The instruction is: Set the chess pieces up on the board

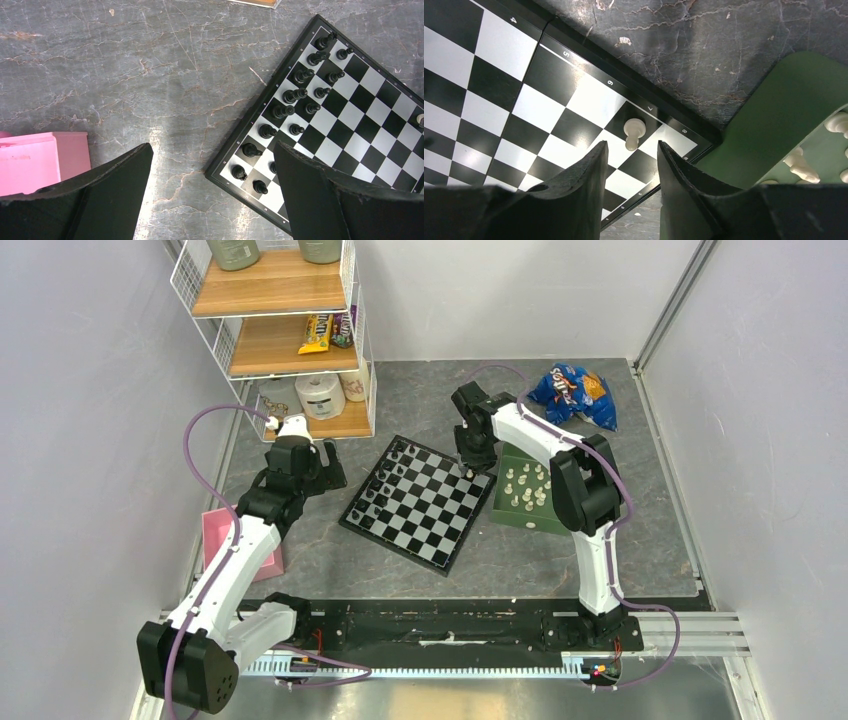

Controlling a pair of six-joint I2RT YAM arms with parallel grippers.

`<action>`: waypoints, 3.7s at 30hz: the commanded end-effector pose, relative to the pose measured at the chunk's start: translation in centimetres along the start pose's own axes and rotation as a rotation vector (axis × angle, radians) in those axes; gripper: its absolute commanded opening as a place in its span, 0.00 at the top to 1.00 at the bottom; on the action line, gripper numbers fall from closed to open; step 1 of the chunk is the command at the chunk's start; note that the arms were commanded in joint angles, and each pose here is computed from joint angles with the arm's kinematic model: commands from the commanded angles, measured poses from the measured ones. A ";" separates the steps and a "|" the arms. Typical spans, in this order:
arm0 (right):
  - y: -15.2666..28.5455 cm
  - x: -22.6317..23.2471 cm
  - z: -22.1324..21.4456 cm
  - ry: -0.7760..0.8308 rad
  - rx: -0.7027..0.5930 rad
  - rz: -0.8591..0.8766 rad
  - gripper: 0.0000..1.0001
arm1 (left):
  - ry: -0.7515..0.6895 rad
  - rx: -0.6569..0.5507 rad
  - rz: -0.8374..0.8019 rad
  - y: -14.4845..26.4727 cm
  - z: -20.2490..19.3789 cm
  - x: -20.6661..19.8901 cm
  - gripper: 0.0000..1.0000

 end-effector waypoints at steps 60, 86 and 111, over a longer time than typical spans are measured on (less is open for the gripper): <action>5.9 -14.5 -1.8 -0.457 -0.187 -0.238 0.54 | -0.011 -0.098 0.027 1.5 0.9 0.7 0.05; 1.9 -15.6 -0.1 -0.376 -0.110 -0.251 0.64 | -0.021 -0.106 0.044 1.6 0.9 1.0 0.05; 0.0 -15.8 -0.3 -0.325 -0.138 -0.233 0.71 | -0.025 -0.101 0.048 1.5 0.9 1.0 0.05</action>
Point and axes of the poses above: each gripper's point midway between its finger pads, its own y axis back along the fingers, its own x axis along the line the jaws close on, z = x × y, the point moved 10 cm from there along y, back along the fingers, and after that the axes turned 5 degrees about y, right-handed, at the moved point
